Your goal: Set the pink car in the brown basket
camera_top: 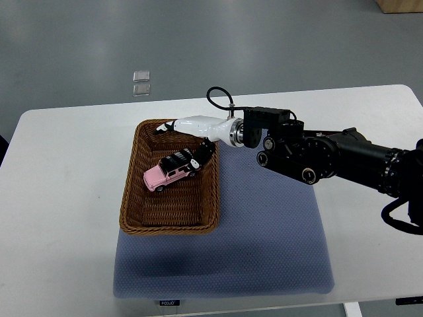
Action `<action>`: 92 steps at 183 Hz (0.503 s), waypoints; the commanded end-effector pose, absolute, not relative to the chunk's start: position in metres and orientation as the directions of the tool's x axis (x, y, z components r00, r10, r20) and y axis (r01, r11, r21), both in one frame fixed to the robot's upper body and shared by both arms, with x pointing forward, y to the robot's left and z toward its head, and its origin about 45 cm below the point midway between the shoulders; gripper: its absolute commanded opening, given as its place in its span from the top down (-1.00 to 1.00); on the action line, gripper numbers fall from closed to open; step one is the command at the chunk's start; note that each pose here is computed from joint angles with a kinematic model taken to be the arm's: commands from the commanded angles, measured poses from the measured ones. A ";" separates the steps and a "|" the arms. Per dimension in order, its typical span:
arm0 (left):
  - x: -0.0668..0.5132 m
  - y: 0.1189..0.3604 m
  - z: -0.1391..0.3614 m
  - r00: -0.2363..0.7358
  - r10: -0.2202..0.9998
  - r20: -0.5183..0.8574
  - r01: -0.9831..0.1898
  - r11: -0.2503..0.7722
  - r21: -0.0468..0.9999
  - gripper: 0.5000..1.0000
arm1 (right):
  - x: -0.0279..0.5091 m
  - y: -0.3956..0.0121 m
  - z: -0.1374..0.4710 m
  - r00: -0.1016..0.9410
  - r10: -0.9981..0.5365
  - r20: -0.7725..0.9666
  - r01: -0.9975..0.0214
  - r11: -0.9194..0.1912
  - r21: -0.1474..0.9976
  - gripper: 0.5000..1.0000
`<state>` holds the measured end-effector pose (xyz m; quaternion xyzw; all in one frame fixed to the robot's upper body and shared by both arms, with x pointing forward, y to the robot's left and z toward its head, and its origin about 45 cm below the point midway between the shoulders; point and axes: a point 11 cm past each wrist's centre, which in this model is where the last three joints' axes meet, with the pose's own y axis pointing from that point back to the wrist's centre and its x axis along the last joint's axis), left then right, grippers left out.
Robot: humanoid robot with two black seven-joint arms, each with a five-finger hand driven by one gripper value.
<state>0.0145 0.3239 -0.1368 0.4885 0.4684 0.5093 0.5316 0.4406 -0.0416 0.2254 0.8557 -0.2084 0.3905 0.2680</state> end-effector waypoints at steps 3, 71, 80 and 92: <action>0.014 0.324 -0.137 0.042 0.999 0.001 -0.083 0.002 0.997 -1.00 | 0.465 -0.063 0.266 0.589 -0.371 0.718 -0.656 -0.738 0.157 -0.63; 0.015 0.322 -0.137 0.043 0.999 -0.005 -0.083 0.008 0.996 -1.00 | 0.483 -0.210 0.259 0.343 -0.881 -0.326 -0.939 -0.321 -0.123 -0.64; 0.015 0.322 -0.137 0.044 0.999 -0.005 -0.083 0.008 0.996 -1.00 | 0.479 -0.220 0.251 0.331 -0.836 -0.437 -0.944 -0.301 -0.138 -0.64; 0.015 0.323 -0.137 0.043 0.999 -0.003 -0.083 0.007 0.996 -1.00 | 0.471 -0.228 0.237 0.317 -0.788 -0.528 -0.947 -0.290 -0.136 -0.64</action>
